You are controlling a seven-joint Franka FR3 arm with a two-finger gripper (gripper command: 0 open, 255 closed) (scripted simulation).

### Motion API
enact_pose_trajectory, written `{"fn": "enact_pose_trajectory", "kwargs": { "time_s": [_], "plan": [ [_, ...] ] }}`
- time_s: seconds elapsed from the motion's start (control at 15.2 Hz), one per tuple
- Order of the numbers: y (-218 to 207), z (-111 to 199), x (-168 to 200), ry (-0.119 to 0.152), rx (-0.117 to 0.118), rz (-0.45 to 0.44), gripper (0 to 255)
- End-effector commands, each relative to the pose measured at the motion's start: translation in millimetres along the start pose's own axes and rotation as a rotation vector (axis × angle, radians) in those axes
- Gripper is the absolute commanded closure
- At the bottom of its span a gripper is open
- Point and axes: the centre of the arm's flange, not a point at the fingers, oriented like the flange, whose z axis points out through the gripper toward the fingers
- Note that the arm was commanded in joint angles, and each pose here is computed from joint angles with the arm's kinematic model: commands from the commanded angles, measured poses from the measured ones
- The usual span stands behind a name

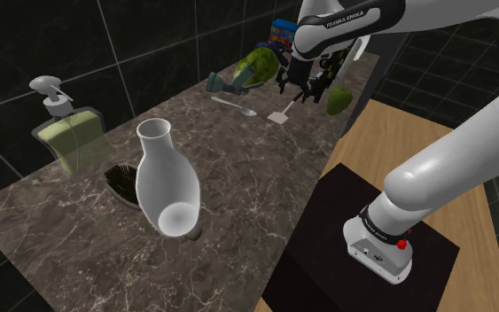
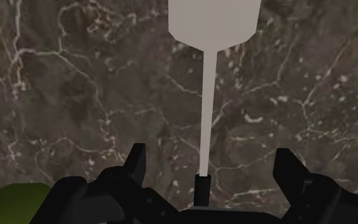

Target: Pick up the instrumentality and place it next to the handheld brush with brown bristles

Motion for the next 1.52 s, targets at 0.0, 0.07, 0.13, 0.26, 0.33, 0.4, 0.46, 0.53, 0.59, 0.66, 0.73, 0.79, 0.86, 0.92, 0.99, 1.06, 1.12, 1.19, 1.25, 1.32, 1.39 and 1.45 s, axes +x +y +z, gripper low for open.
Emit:
{"fn": "enact_pose_trajectory", "kwargs": {
  "time_s": [0.0,0.07,0.13,0.26,0.33,0.4,0.46,0.53,0.59,0.66,0.73,0.79,0.86,0.92,0.99,1.06,1.12,1.19,1.25,1.32,1.39,1.45],
  "plan": [
    [0,11,1,0.0,0.0,0.004,0],
    [0,16,1,0.0,0.0,0.004,0],
    [0,21,1,0.0,0.0,0.004,0],
    [0,24,1,0.0,0.0,0.004,0],
    [0,24,1,0.0,0.0,0.004,0],
    [0,24,1,0.0,0.0,0.004,0],
    [0,24,1,0.0,0.0,0.004,0],
    [0,24,1,0.0,0.0,0.004,0],
    [0,24,1,0.0,0.0,0.004,0],
    [0,24,1,0.0,0.0,0.004,0],
    [0,24,1,0.0,0.0,0.004,0],
    [0,24,1,0.0,0.0,0.004,255],
    [0,24,1,0.0,0.0,0.004,255],
    [0,24,1,0.0,0.0,0.004,255],
    [0,24,1,0.0,0.0,0.004,255],
    [0,24,1,0.0,0.0,0.004,255],
    [0,24,1,0.0,0.0,0.004,255],
    [0,24,1,0.0,0.0,0.004,255],
    [0,24,1,0.0,0.0,0.004,255],
    [0,24,1,0.0,0.0,0.004,255],
    [0,24,1,0.0,0.0,0.004,255],
    [0,19,1,0.0,0.0,0.004,255]
  ]
}}
